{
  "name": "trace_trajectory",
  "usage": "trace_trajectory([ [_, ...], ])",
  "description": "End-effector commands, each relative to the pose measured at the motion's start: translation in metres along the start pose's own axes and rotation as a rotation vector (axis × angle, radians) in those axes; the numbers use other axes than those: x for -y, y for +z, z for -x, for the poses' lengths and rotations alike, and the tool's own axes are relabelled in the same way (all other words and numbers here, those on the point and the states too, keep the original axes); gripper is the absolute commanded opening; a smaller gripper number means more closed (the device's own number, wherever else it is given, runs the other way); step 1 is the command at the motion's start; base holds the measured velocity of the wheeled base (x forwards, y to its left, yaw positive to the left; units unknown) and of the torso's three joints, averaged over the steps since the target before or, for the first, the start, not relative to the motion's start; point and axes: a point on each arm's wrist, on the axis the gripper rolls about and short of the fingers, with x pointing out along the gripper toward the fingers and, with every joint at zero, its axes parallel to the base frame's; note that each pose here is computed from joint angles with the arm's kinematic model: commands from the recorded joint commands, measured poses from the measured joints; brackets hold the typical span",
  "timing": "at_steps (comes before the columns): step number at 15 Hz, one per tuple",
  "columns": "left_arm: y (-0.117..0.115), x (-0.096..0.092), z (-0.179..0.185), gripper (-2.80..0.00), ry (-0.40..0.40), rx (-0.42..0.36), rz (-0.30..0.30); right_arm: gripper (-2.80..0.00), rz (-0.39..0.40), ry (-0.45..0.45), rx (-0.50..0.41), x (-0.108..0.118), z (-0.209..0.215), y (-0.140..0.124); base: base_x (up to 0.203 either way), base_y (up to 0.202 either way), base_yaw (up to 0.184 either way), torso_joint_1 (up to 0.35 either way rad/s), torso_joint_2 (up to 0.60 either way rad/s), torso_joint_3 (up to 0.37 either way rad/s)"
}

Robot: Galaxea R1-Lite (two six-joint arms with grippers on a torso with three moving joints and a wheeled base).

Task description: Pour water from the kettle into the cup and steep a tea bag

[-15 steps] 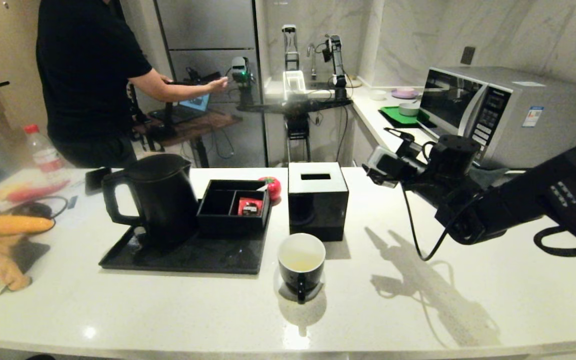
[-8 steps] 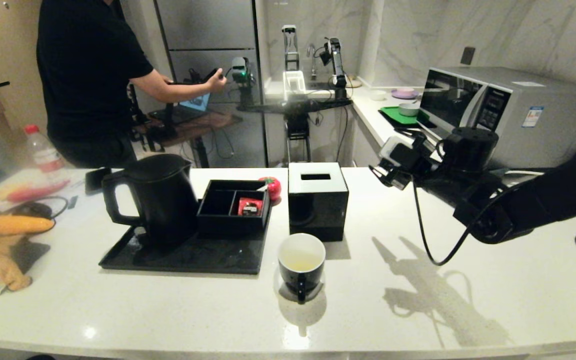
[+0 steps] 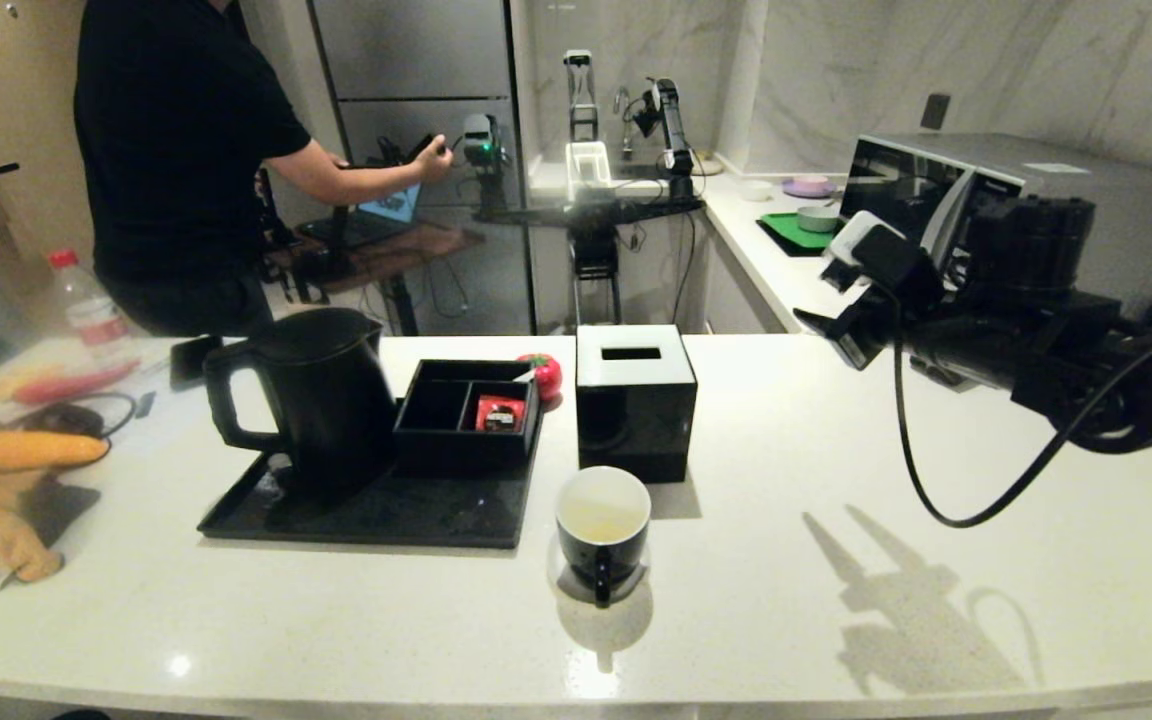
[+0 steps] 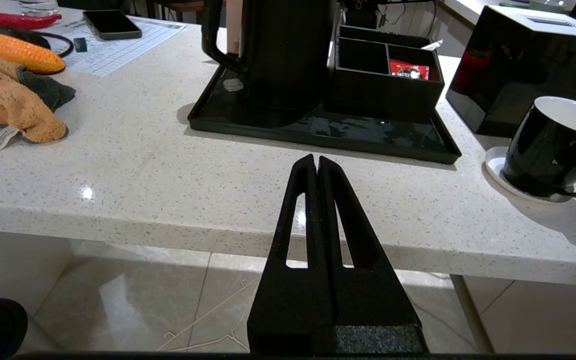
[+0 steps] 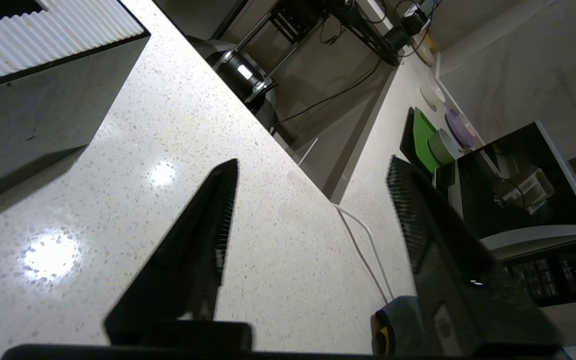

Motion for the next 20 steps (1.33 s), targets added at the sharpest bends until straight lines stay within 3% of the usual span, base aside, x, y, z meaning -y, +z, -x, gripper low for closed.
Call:
trace_trajectory([
  [1,0.000,0.000,0.000,-2.80,0.000,0.001,0.001,-2.80,-0.006,0.001,-0.003,0.006,0.009,0.006,0.000,0.000,0.000,0.000,0.00,0.000],
  [6,0.000,0.000,0.000,-2.80,0.000,0.001,0.001,-2.80,-0.108,0.073,-0.089,0.006,0.026,0.009,0.000,0.000,0.000,0.000,0.00,0.000],
  [9,0.000,0.000,0.000,-2.80,0.000,0.001,0.001,-2.80,-0.257,0.133,-0.193,0.003,0.038,0.007,0.000,0.000,0.000,0.000,0.00,0.000],
  [12,0.000,0.000,0.000,-2.80,0.000,0.001,0.001,-2.80,-0.393,0.125,-0.268,-0.007,0.053,-0.004,0.000,0.000,0.000,0.000,0.00,0.000],
  [15,0.000,0.000,0.000,-2.80,0.000,0.001,0.001,-2.80,-0.517,0.000,-0.377,-0.016,0.083,-0.014,0.000,0.000,0.000,0.000,0.00,0.000],
  [18,0.000,0.000,0.000,-2.80,0.000,0.001,0.001,-2.80,-0.627,-0.249,-0.448,-0.021,0.117,-0.029,0.000,0.000,0.000,0.000,0.00,0.000],
  [20,0.000,0.000,0.000,-2.80,0.000,0.001,0.001,-2.80,-0.669,-0.360,-0.456,-0.026,0.148,-0.043,0.000,0.000,0.000,0.000,0.00,0.000],
])
